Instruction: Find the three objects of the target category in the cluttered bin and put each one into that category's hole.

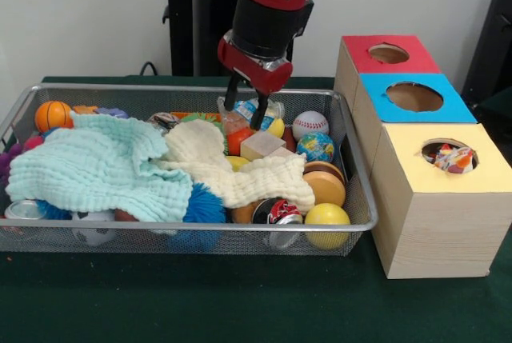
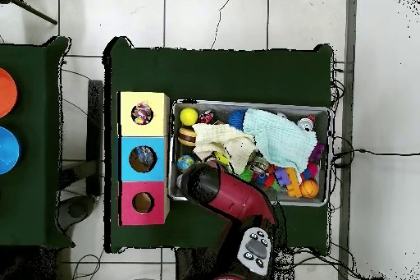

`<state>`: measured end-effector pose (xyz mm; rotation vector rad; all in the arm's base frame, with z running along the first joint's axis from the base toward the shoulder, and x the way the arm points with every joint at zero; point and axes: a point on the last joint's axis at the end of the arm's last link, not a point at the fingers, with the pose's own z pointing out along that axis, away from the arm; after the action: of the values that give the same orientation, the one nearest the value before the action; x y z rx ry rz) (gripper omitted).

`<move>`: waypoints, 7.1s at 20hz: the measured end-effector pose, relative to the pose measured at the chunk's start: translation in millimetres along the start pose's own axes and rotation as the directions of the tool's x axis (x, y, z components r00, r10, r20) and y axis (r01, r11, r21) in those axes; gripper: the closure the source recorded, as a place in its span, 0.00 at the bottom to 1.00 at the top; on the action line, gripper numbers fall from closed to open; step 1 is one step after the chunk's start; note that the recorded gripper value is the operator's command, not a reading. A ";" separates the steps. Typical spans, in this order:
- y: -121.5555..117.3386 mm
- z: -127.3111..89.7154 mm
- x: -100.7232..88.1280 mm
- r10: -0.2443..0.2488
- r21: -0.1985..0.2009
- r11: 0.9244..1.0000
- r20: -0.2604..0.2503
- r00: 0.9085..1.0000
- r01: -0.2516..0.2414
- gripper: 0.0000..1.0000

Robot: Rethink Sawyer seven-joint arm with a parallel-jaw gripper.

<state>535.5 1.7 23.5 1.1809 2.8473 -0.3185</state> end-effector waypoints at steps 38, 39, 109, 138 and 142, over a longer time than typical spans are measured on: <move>-11.0 -13.5 37.1 -0.017 0.014 1.000 -0.014 1.000 0.017 0.00; -13.0 -14.4 36.2 -0.015 0.018 1.000 -0.012 1.000 0.015 0.00; -45.5 9.3 40.4 0.103 -0.022 0.994 -0.006 0.995 -0.103 0.00; -22.0 -27.1 79.2 -0.014 0.036 0.999 -0.016 1.000 0.015 1.00; -23.9 -35.3 77.0 -0.005 0.045 0.999 -0.046 0.999 0.007 1.00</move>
<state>465.5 46.1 53.1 1.2039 2.8982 -0.3622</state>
